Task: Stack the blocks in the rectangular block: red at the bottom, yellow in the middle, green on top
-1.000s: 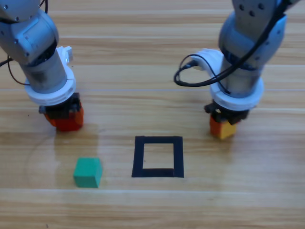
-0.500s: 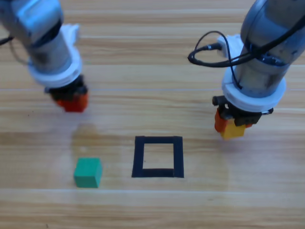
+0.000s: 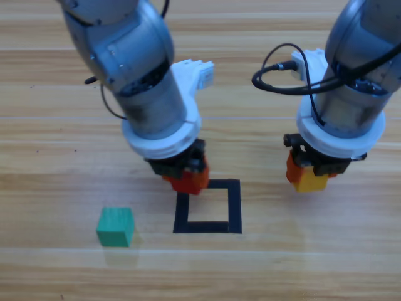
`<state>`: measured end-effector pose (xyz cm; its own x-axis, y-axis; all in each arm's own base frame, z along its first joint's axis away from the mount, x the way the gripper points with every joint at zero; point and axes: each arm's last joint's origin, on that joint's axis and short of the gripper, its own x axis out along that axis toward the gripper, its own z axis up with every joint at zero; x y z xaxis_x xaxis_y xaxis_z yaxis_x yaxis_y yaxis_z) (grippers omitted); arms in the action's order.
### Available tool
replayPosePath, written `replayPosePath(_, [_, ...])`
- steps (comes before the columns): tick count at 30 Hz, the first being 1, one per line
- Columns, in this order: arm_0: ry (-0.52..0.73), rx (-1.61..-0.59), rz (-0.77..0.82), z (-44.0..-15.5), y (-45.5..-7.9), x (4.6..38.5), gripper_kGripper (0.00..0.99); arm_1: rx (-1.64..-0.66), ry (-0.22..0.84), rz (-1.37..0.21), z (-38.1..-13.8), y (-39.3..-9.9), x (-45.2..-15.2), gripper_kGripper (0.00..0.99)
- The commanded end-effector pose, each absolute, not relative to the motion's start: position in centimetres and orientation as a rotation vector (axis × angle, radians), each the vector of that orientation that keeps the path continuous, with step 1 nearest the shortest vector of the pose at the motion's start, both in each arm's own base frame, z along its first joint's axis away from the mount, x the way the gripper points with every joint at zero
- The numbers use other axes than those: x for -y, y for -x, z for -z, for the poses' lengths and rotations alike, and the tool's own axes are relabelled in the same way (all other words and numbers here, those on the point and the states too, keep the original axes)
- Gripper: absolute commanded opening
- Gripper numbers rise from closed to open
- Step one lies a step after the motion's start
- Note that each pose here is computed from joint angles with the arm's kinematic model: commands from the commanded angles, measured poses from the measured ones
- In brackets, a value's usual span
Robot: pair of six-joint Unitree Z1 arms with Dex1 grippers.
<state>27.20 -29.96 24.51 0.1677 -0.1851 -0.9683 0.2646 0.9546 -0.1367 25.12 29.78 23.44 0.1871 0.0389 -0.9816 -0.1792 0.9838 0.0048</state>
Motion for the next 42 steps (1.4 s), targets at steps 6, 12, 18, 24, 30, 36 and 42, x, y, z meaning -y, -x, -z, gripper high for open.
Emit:
replayPosePath(6, [-0.009, -1.425, 0.08, -21.9, -26.1, 36.0, 0.075, -1.367, 0.133, -0.15, -24.5, -23.4, -28.7, 0.015])
replayPosePath(12, [0.063, -1.418, -0.001, -21.8, -25.9, 36.4, 0.075, -1.368, 0.126, -0.158, -24.7, -23.3, -28.8, 0.015])
replayPosePath(18, [0.058, -1.424, -0.01, -21.0, -26.4, 37.1, 0.075, -1.364, 0.118, -0.163, -24.9, -23.4, -28.9, 0.015])
replayPosePath(24, [0.035, -1.436, -0.026, -19.4, -26.8, 37.5, 0.075, -1.366, 0.115, -0.167, -24.9, -23.4, -28.9, 0.015])
replayPosePath(30, [0.01, -1.441, -0.031, -18.6, -26.9, 37.6, 0.075, -1.368, 0.115, -0.167, -24.9, -23.3, -28.9, 0.015])
replayPosePath(36, [-0.004, -1.449, -0.036, -17.8, -27.0, 37.7, 0.075, -1.364, 0.111, -0.17, -25.0, -23.4, -28.9, 0.015])
replayPosePath(42, [-0.017, -1.453, -0.042, -17.2, -27.1, 37.6, 0.075, -1.364, 0.11, -0.169, -25.0, -23.5, -29.0, 0.015])
